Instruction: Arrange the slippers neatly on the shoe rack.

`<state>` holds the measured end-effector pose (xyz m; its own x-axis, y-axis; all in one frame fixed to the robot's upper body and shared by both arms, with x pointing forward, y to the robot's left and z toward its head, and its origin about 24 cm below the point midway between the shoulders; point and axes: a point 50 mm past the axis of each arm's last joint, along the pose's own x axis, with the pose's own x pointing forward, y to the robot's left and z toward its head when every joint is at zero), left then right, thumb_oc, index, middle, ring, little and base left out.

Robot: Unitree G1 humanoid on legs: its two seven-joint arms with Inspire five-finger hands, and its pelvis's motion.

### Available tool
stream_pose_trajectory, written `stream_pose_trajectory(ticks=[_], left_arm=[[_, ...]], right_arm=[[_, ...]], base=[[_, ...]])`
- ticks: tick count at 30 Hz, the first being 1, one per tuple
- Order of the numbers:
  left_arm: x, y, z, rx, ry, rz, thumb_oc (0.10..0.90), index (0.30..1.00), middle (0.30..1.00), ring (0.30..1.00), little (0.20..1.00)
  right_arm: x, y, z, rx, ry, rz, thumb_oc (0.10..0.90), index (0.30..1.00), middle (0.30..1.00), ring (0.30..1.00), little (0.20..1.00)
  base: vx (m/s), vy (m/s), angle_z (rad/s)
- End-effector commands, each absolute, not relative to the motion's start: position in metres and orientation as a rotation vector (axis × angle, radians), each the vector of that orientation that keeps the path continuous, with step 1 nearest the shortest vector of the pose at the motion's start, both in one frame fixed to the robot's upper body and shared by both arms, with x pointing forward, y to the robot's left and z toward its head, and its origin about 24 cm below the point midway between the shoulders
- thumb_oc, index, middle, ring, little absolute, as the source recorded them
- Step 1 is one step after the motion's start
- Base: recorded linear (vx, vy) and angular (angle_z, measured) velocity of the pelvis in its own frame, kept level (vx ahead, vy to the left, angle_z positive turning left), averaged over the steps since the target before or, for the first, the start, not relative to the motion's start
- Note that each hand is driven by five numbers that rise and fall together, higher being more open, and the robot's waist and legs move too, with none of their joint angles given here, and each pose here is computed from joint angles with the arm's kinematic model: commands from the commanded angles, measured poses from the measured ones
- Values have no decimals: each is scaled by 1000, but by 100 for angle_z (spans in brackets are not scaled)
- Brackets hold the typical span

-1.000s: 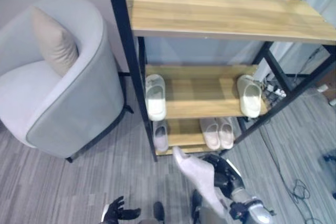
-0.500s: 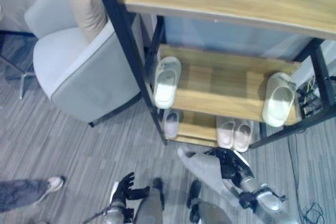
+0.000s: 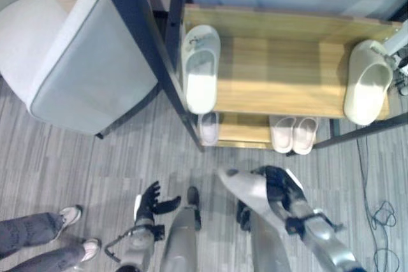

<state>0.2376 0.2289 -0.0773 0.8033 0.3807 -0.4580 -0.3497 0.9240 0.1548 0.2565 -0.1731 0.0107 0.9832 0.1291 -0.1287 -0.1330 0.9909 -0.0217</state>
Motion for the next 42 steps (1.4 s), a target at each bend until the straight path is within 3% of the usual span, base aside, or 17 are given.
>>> stream_pose_trajectory(ticks=[1, 3, 4, 6, 9, 11, 15, 21, 29, 37, 42], left_arm=[[232, 248, -58, 10, 332, 574, 800, 900, 900, 900, 900], [253, 233, -19, -75, 134, 520, 800, 900, 900, 900, 900], [240, 247, -39, -110, 234, 528, 800, 900, 900, 900, 900], [251, 287, -27, 80, 237, 671, 800, 900, 900, 900, 900], [277, 296, 12, 29, 70, 783, 800, 900, 900, 900, 900], [279, 296, 20, -1, 29, 814, 800, 900, 900, 900, 900], [284, 288, 90, -90, -315, 921, 800, 900, 900, 900, 900], [279, 302, 148, 38, -538, 1062, 800, 900, 900, 900, 900], [315, 298, 207, -25, -643, 1003, 800, 900, 900, 900, 900], [365, 298, 294, 59, -624, 932, 800, 900, 900, 900, 900], [376, 304, 322, 143, -539, 926, 800, 900, 900, 900, 900]], right_arm=[[261, -169, 56, -3, -146, 109, 400, 300, 300, 300, 300], [276, -168, 79, 16, -238, 39, 400, 300, 300, 300, 300], [289, -174, 94, 2, -293, 5, 400, 300, 300, 300, 300], [308, -170, 132, -15, -426, 24, 400, 300, 300, 300, 300], [334, -151, 206, -109, -661, 1, 400, 300, 300, 300, 300], [337, -148, 221, -105, -703, -15, 400, 300, 300, 300, 300], [333, -155, 288, -147, -921, -148, 400, 300, 300, 300, 300], [328, -160, 344, -247, -1065, -213, 400, 300, 300, 300, 300], [334, -147, 398, -270, -1099, -204, 400, 300, 300, 300, 300], [362, -108, 410, -313, -978, -110, 400, 300, 300, 300, 300], [376, -98, 410, -325, -906, -107, 400, 300, 300, 300, 300]], base=[[-74, -32, -21], [-88, -45, -30], [-33, -58, -34], [-1, -43, -13], [-17, -22, -8], [14, -37, 1], [72, -55, 10], [91, -50, 11], [35, -11, 0], [4, -7, -3], [0, 0, 0]])
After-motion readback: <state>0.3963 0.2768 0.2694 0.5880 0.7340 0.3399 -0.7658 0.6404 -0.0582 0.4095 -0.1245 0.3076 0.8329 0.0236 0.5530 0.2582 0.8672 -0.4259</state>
